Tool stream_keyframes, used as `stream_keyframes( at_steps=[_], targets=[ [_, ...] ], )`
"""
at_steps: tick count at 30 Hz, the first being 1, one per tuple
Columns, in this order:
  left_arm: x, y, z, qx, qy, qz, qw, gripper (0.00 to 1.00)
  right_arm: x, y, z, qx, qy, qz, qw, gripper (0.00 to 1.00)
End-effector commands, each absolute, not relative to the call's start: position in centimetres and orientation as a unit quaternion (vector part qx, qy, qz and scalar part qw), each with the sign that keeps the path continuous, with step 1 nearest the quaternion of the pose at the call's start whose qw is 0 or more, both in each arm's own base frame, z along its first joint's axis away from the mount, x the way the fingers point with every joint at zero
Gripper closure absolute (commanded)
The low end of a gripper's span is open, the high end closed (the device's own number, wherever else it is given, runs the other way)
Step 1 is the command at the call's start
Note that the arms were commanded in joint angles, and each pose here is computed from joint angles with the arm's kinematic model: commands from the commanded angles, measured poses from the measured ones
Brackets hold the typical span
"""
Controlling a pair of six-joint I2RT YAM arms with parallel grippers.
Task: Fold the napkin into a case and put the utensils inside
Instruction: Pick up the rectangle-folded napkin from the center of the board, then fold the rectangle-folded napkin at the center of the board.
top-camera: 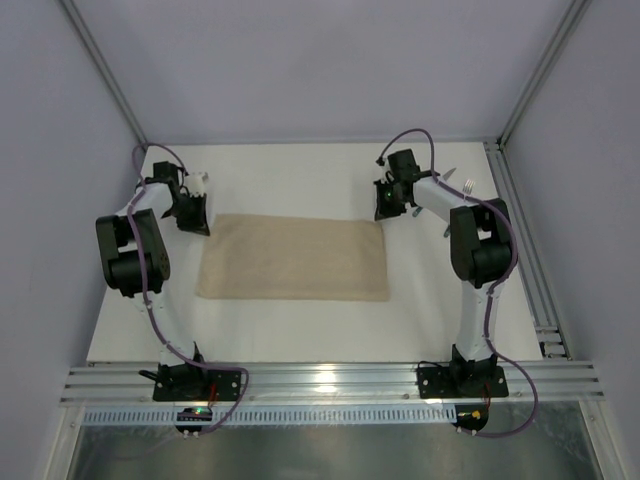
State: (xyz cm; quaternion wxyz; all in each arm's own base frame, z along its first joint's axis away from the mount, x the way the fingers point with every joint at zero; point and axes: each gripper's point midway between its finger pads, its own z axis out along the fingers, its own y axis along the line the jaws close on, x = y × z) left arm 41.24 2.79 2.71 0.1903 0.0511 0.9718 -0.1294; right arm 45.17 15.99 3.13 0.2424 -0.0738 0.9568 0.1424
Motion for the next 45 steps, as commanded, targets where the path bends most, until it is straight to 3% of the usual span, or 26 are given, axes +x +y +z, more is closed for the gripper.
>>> stream_keyframes(
  at_steps=[1,12,26,38,45],
  targets=[
    [42.2,2.5,5.3,0.055,0.960,-0.139,0.237,1.00,45.6,16.1,7.5,-0.086,0.942,0.144,0.291,0.96],
    [42.3,2.0,8.2,0.062,0.950,-0.145,0.270,1.00,44.3,15.6,9.6,-0.075,0.935,0.149,0.312,0.97],
    [44.8,0.6,16.0,0.096,0.914,-0.143,0.368,1.00,43.7,13.1,9.3,-0.007,0.930,0.173,0.326,0.96],
    [48.9,2.3,6.9,0.061,0.947,-0.120,0.292,1.00,45.7,13.0,4.8,0.012,0.939,0.184,0.291,0.96],
    [48.8,2.6,5.5,0.058,0.952,-0.113,0.278,1.00,46.1,13.1,3.9,0.015,0.940,0.181,0.287,0.96]
  ],
)
